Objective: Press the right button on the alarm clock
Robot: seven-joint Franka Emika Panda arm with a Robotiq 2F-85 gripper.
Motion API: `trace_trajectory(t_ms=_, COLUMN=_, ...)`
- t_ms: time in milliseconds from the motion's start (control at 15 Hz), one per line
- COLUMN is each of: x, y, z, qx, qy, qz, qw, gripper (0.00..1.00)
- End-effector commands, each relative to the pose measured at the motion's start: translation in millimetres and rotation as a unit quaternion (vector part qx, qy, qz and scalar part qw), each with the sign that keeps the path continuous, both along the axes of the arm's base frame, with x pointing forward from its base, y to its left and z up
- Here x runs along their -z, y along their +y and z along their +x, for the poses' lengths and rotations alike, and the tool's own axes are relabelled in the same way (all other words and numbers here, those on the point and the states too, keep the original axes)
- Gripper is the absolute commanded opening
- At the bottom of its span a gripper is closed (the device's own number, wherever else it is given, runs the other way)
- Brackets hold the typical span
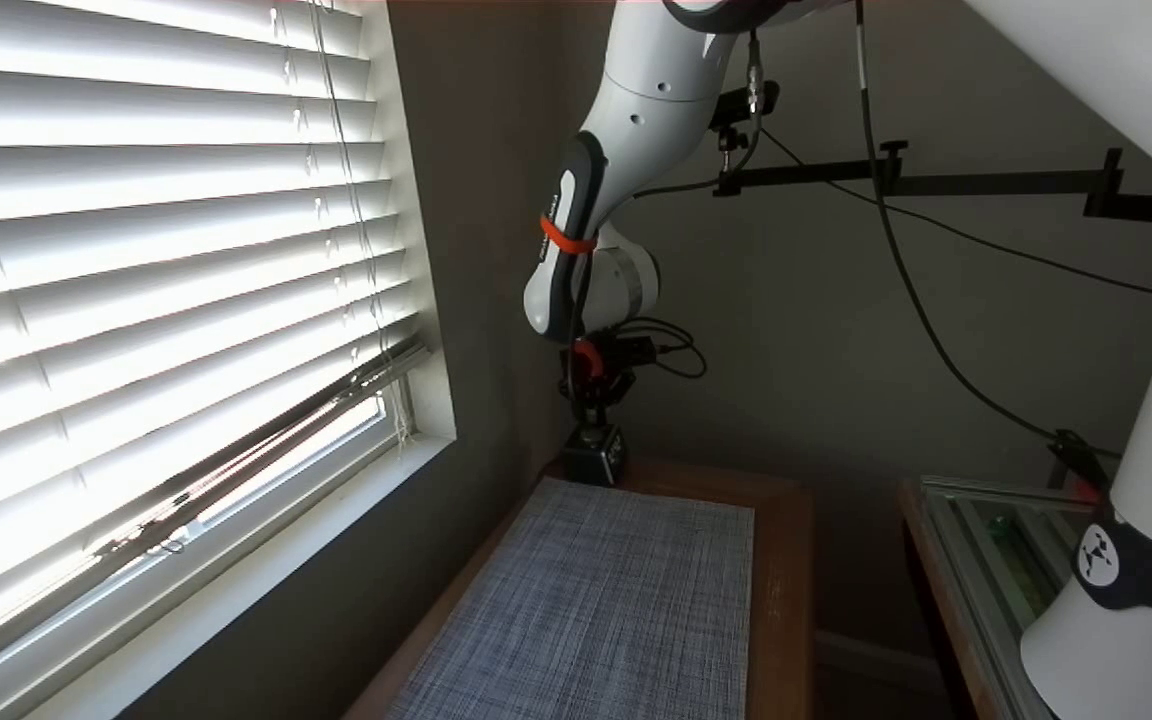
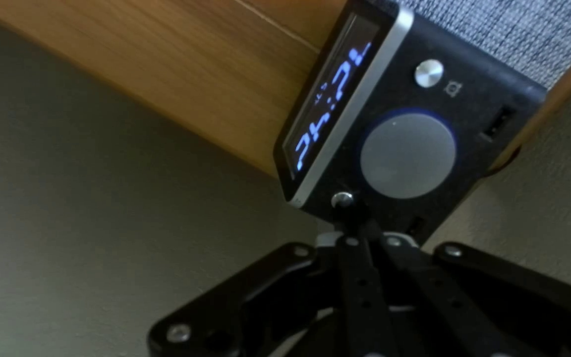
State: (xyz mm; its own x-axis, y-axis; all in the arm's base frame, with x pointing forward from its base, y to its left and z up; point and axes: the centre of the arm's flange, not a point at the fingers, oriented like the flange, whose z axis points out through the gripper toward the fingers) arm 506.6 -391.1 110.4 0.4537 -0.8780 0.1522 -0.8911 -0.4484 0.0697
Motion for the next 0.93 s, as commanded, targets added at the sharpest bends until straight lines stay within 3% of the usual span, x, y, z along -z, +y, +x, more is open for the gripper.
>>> trace_trajectory(t_ms=0, x=25, y=-3, z=0, qx=0.003, qy=-0.002, qz=0.002, qw=1.0, gripper=0.0)
trace_trajectory(t_ms=867, x=36, y=1, z=-2, qx=0.001, qy=0.009, qz=0.0, qw=1.0, gripper=0.0)
